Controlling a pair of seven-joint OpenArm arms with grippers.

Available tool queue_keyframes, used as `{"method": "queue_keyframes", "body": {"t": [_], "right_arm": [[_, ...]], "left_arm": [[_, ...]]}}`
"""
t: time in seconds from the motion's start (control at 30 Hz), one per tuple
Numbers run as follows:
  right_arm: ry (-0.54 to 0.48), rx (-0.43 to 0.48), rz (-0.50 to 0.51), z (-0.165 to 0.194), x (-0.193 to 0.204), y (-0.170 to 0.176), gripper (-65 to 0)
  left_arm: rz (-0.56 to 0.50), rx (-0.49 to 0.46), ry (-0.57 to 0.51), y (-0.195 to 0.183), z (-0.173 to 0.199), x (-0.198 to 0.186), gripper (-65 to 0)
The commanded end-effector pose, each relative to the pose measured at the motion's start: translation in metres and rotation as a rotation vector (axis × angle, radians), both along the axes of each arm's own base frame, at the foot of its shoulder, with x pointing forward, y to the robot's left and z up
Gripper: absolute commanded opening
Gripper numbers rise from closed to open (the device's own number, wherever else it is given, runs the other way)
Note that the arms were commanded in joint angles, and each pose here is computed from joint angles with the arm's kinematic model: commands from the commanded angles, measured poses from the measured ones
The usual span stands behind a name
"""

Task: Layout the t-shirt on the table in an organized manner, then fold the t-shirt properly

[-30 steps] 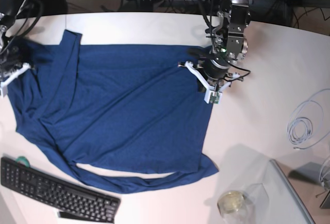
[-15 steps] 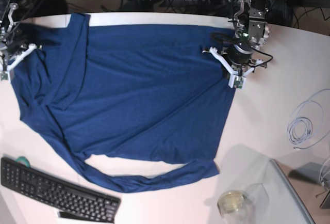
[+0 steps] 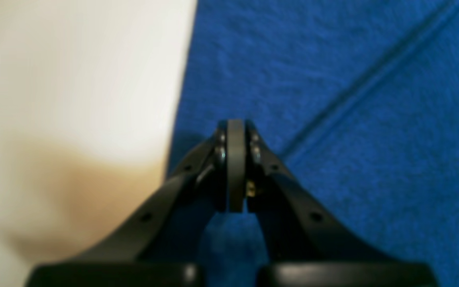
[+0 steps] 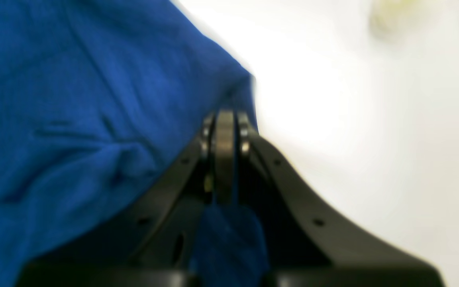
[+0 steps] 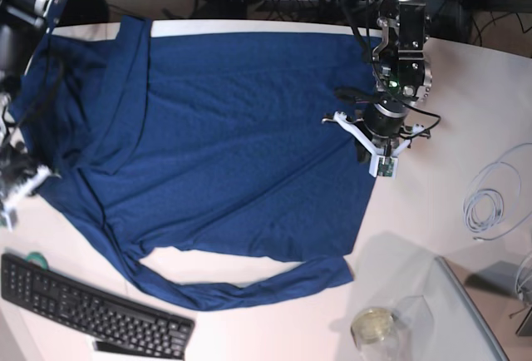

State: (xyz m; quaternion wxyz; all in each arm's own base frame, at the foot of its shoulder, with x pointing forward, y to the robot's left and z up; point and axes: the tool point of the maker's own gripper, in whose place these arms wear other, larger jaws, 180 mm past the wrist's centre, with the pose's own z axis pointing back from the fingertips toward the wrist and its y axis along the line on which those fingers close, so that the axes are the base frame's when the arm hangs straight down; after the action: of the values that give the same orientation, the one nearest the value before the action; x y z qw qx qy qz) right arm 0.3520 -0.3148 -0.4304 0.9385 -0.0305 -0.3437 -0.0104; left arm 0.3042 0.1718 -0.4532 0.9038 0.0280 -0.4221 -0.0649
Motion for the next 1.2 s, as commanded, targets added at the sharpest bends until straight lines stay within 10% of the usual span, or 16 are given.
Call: {"method": "queue_keyframes", "body": {"t": [0.0, 0.6, 1.17], "right_arm": [[-0.054, -0.008, 0.007, 0.013, 0.022, -0.006, -63.6], [-0.035, 0.018, -0.167, -0.023, 0.045, -0.038, -63.6], [-0.036, 0.039, -0.091, -0.034, 0.035, -0.014, -63.6]], "left_arm": [[0.011, 0.004, -0.02, 0.005, 0.004, 0.006, -65.0], [0.104, 0.058, 0.071, 0.062, -0.022, -0.02, -65.0], [0.12, 0.035, 0.056, 0.057, -0.02, -0.01, -65.0]]}}
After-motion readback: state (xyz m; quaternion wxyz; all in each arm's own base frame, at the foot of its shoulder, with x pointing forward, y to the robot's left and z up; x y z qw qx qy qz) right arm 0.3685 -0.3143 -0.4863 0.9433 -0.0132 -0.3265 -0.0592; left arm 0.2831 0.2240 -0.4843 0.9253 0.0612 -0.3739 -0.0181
